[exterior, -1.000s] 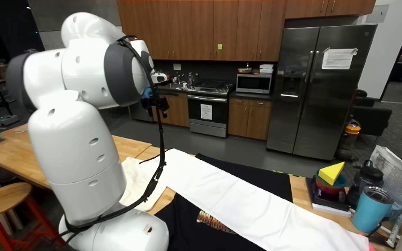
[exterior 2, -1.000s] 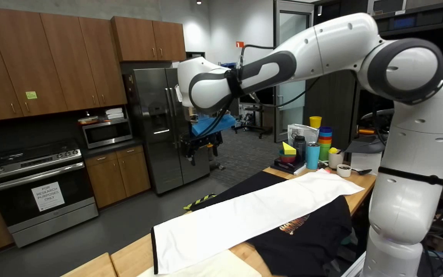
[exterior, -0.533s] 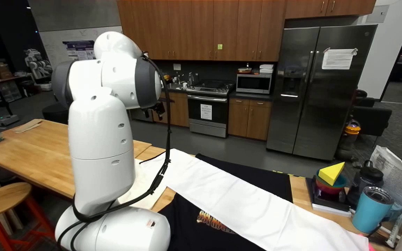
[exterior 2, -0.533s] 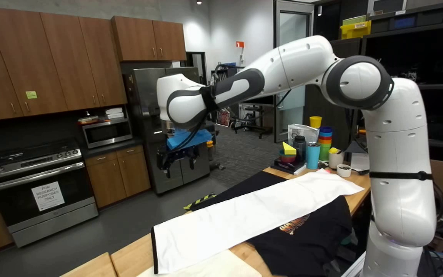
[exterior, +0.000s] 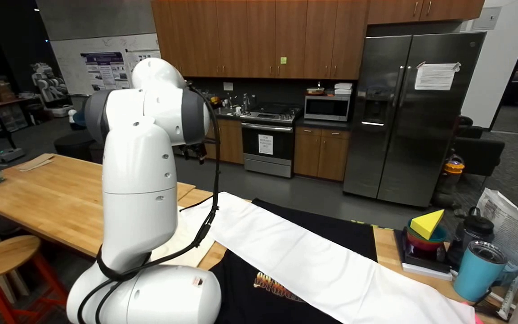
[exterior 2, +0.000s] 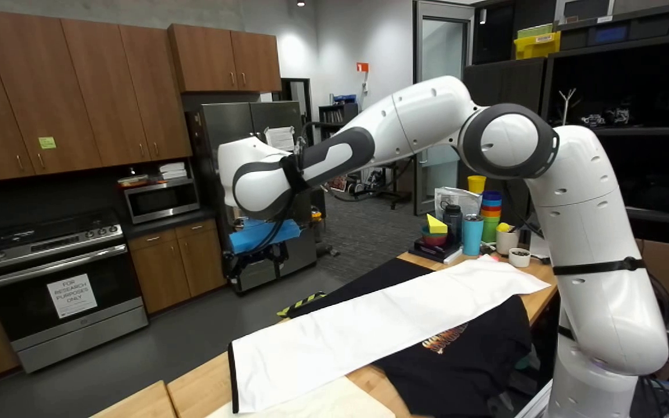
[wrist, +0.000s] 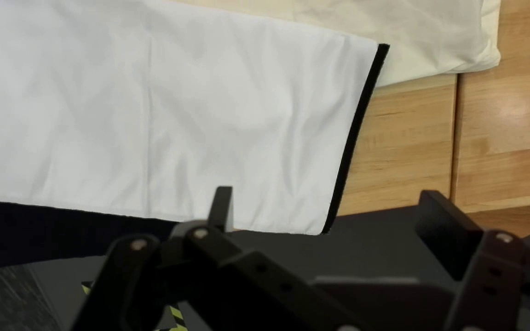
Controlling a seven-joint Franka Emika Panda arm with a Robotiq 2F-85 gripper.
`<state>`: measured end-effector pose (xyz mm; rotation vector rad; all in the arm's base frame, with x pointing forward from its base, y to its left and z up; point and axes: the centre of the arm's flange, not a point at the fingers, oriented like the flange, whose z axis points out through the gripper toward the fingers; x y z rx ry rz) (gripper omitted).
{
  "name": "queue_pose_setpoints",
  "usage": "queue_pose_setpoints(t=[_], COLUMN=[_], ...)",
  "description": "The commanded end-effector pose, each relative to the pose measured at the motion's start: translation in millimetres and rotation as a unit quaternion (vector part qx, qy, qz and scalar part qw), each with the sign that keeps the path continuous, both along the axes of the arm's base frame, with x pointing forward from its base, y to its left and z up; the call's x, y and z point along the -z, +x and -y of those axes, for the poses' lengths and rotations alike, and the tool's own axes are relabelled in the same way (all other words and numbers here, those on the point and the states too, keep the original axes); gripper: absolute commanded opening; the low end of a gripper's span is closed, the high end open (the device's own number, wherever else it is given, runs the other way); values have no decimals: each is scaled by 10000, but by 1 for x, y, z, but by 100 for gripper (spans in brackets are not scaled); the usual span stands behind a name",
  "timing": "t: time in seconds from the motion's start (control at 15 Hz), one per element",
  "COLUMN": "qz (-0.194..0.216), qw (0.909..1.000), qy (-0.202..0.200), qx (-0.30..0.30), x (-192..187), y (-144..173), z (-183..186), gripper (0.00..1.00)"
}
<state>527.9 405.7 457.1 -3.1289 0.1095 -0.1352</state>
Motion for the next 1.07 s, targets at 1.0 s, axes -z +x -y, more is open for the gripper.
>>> queue_pose_setpoints(t=[1.0], qz=[-414], qw=[9972], qy=[-370], qx=[496], x=[142], y=[32], z=[-74], gripper=[100])
